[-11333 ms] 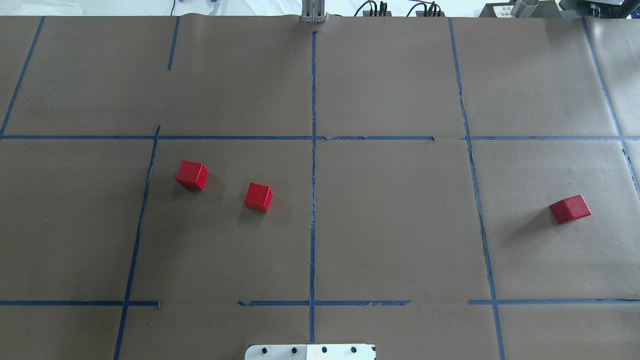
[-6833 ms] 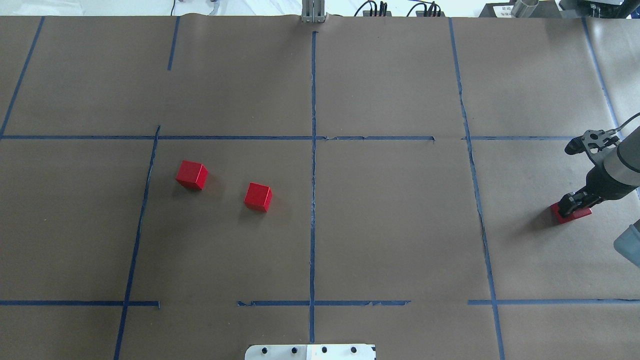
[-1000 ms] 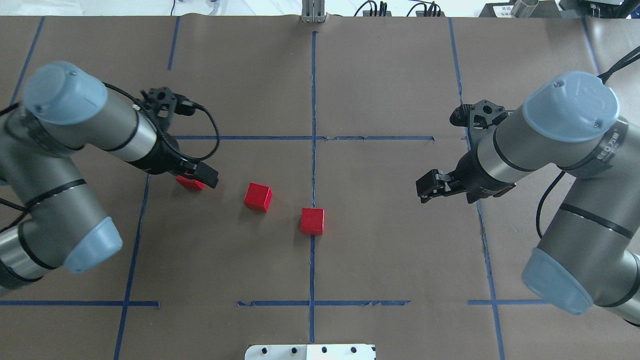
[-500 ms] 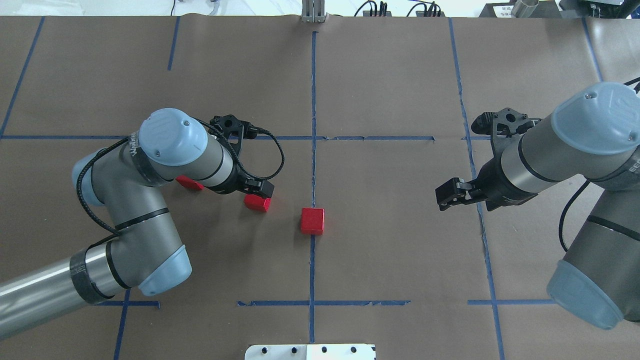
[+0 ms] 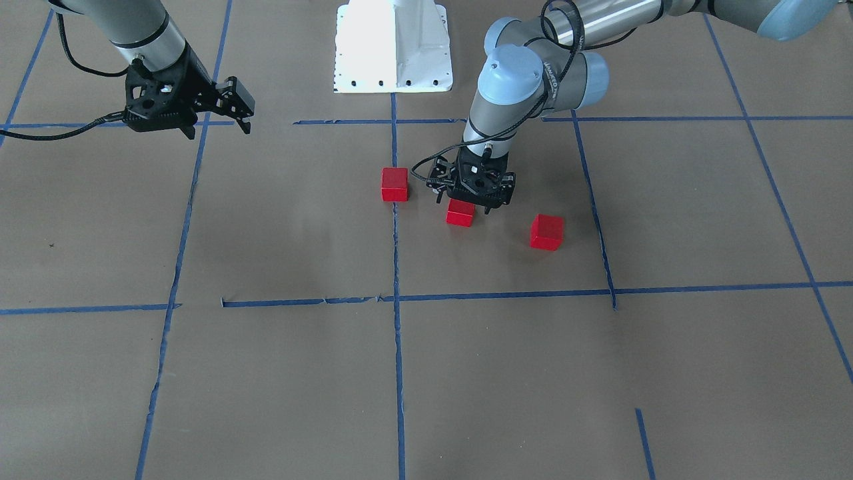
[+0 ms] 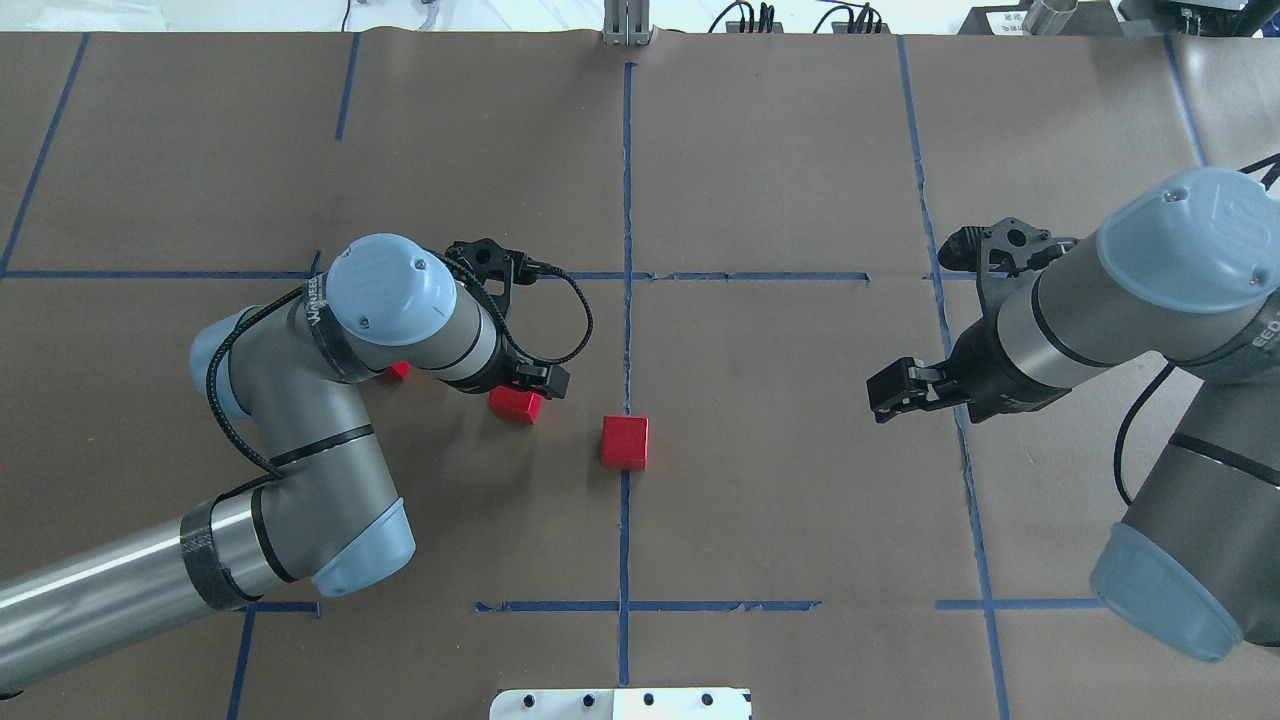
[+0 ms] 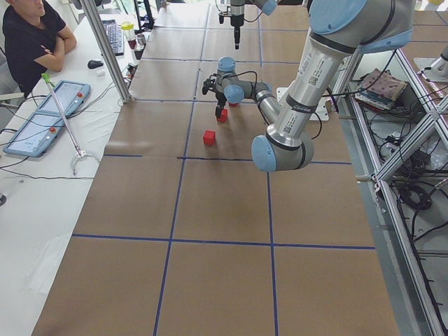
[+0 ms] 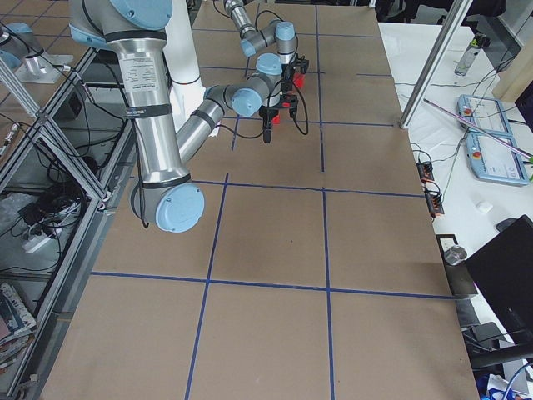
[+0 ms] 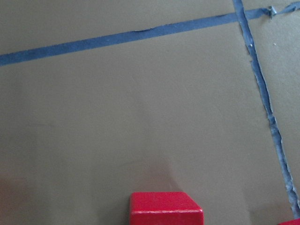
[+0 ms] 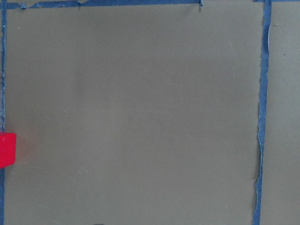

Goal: Form red blocks into L shape at center
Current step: 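Grasp the red cube nearer the center with the left gripper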

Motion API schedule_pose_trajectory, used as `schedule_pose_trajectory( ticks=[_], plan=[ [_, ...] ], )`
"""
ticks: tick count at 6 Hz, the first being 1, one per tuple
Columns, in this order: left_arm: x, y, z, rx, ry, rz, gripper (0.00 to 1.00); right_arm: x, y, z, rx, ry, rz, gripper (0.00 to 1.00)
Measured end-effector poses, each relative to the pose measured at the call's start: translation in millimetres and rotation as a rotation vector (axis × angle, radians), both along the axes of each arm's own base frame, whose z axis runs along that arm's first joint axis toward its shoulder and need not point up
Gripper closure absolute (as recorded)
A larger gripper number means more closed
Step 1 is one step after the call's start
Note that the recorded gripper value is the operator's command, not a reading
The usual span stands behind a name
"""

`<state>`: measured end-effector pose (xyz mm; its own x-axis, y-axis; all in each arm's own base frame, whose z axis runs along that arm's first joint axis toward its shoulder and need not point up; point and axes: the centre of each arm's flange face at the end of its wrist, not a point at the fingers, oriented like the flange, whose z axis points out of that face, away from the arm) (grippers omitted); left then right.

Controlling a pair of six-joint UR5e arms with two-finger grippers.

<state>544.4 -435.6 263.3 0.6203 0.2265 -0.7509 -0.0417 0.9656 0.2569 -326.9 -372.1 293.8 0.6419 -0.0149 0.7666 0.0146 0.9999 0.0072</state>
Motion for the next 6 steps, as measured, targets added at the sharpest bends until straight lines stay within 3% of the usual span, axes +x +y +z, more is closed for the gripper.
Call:
schedule_pose_trajectory(
  ticks=[1,2,4,6],
  plan=[
    [7.7,0.4,0.9,0.006,-0.012,-0.011,0.80,-0.4,0.3,0.1,0.000,0.000,-0.001,0.00],
    [12.5,2.1,0.9,0.009,-0.018,-0.016,1.00,-0.5,0.5,0.7,-0.001,0.001,-0.002,0.00],
    [15.3,1.7,-9.1,0.004,-0.017,-0.026,1.00,-9.0,2.0,5.5,-0.007,0.012,-0.012,0.00],
    [29.8,-7.0,-51.6,-0.031,-0.042,-0.045,1.00,-11.0,1.8,6.6,-0.009,0.014,-0.015,0.00]
  ],
)
